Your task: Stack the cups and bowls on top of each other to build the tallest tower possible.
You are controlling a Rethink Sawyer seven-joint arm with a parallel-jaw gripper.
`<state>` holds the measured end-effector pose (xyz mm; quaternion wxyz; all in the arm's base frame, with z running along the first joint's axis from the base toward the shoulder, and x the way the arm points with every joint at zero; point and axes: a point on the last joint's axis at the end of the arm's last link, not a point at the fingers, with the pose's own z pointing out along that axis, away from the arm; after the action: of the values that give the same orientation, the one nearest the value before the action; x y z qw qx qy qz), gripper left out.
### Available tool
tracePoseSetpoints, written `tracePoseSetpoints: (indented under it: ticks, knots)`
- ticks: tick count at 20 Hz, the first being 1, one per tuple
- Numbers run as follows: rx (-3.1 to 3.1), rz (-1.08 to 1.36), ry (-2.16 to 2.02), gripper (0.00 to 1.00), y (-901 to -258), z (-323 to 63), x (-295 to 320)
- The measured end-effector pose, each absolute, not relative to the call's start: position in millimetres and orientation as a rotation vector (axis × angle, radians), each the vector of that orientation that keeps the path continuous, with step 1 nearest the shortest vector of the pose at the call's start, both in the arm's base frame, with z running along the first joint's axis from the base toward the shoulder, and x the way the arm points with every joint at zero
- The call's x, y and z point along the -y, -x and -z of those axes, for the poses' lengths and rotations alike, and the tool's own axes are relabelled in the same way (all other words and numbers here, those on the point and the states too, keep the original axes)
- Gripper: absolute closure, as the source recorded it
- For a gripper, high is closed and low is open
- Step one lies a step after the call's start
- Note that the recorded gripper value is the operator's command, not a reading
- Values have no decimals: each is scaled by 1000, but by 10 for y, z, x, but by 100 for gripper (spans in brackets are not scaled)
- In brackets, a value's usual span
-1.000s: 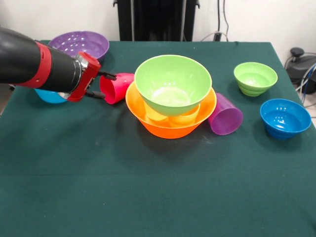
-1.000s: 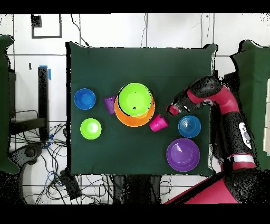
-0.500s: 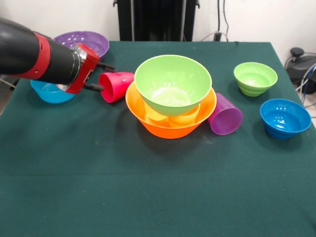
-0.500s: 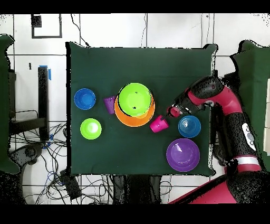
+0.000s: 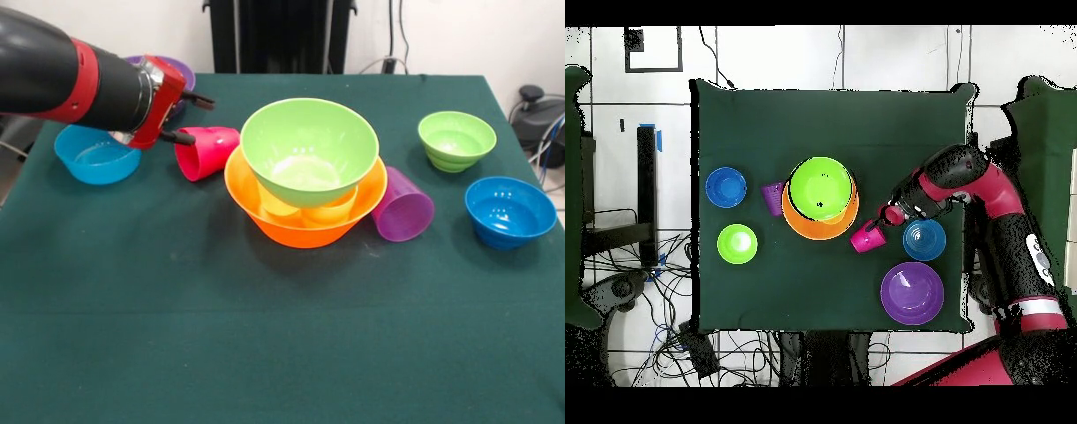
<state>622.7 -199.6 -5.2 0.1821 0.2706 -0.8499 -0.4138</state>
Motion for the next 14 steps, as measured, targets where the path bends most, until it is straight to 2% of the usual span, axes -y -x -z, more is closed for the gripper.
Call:
tracePoseSetpoints:
  ticks: [14]
  knots:
    - [2381, 1169, -756, 0, -6149, 133, 1986]
